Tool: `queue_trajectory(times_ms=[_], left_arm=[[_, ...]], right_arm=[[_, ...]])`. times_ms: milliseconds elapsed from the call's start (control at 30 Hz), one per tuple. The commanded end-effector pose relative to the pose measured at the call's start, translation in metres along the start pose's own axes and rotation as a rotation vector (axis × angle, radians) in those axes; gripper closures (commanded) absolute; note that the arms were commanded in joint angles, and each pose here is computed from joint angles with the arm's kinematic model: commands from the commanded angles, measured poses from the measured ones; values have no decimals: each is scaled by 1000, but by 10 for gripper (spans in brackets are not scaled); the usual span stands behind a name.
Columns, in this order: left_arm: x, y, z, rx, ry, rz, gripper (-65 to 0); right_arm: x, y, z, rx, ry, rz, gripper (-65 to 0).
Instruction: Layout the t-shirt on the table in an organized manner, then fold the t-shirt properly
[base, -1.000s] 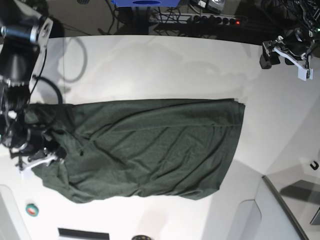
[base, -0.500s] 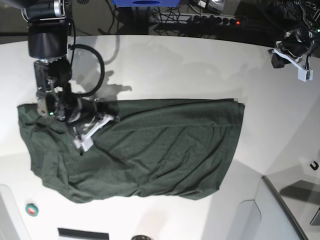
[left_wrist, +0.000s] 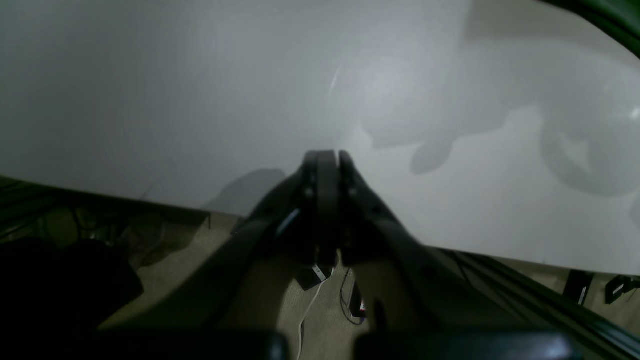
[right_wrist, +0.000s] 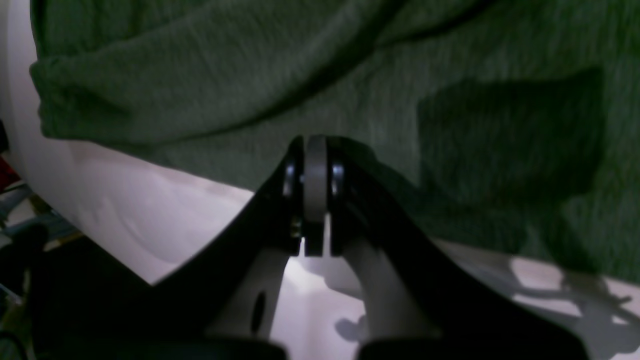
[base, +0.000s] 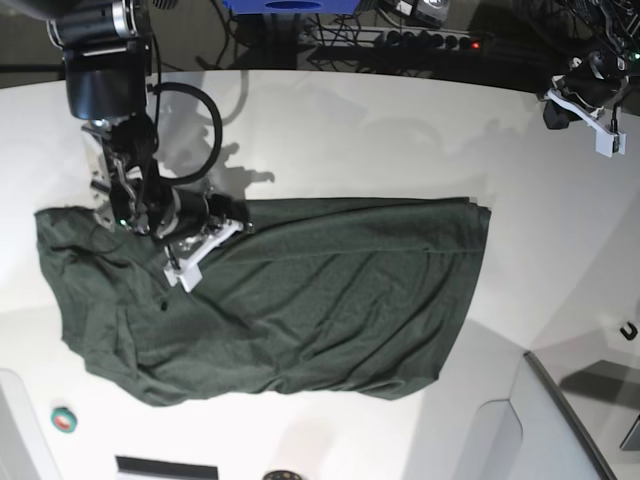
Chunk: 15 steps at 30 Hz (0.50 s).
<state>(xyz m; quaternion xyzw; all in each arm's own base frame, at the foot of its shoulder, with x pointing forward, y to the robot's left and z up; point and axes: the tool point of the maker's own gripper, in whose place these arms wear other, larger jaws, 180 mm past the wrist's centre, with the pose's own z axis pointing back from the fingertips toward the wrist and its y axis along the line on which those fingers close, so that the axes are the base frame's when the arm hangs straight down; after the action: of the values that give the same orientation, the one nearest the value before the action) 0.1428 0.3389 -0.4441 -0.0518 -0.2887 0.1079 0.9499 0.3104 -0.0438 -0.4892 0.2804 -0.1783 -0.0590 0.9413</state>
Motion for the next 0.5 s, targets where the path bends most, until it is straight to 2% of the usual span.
queue_trajectory(times_ms=[0,233,467], left_arm=[[14,4,6,5,-41,-25,0],[13,5,6,6,-38,-23,0],[9,7,8,10,-28,-27,0]], right_arm=[[23,14,2,36,-43,17,-2],[27,19,0,43,-42,14,-2],[17,18,-10,45,-3,-14,-2]])
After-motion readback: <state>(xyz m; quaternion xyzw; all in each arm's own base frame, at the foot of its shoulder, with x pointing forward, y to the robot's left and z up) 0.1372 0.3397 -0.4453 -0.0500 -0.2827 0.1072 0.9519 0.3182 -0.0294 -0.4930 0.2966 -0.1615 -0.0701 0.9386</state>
